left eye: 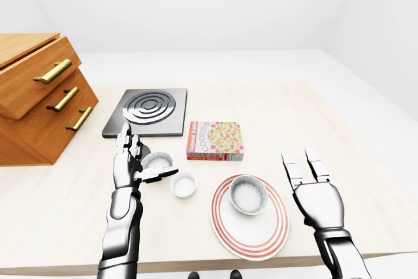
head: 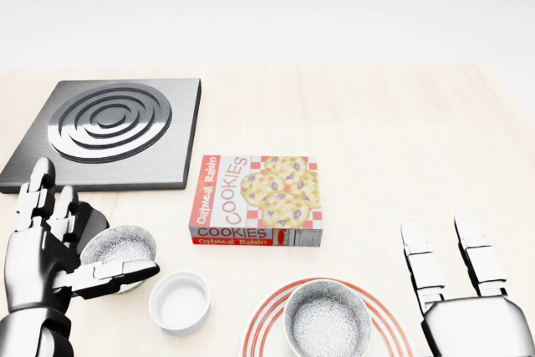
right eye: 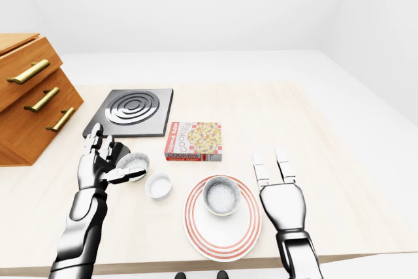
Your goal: Pick the akita bowl next to the plate and place it on the plate.
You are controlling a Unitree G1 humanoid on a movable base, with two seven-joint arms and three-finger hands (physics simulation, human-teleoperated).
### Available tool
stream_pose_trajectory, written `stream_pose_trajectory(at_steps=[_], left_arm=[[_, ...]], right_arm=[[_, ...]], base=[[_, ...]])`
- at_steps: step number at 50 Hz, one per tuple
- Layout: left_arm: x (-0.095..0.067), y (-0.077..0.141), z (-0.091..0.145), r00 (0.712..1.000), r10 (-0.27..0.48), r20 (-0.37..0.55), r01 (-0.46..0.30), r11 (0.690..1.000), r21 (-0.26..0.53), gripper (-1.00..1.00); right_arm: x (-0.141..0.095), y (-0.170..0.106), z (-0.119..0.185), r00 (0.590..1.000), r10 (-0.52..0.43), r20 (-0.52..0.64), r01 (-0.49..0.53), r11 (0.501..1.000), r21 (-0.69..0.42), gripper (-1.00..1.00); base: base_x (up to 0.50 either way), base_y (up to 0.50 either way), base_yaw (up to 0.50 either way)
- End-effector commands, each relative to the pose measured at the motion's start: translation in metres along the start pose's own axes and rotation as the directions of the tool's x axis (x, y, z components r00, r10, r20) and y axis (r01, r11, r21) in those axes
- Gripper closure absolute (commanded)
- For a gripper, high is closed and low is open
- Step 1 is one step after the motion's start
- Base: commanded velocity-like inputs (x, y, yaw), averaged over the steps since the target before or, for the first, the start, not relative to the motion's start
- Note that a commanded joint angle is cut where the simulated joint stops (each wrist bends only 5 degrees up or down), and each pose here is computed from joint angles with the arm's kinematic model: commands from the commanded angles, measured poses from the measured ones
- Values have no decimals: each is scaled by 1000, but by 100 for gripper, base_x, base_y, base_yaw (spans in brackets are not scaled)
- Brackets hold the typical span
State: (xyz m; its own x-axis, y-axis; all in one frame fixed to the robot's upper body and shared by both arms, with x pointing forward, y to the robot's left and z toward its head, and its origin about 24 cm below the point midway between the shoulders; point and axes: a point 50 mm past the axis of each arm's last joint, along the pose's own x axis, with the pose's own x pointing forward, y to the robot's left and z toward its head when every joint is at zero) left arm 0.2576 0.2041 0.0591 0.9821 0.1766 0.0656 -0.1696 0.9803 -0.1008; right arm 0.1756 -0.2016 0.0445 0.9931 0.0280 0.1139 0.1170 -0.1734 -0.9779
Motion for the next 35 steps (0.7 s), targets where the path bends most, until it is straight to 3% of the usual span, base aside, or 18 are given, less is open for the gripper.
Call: stream_pose_trajectory(at_steps=[1,15,35], left_arm=[[-2,-1,3,1000,0,0,0,1000,0,-100],[-1,-1,3,1000,2,0,-2,1000,1,-100],[1,0,-1,1000,3,-1,-3,1000,0,-100]], right_arm=[[-5,-12,-27,990,26,-135,-25,1000,10,-100],[-5,-19,-57,955,65,-291,-35,994,108,-100],[-1,-23,-66,942,75,-326,-21,986,164,-100]], base=[[0,0,0],[0,0,0],[0,0,0]])
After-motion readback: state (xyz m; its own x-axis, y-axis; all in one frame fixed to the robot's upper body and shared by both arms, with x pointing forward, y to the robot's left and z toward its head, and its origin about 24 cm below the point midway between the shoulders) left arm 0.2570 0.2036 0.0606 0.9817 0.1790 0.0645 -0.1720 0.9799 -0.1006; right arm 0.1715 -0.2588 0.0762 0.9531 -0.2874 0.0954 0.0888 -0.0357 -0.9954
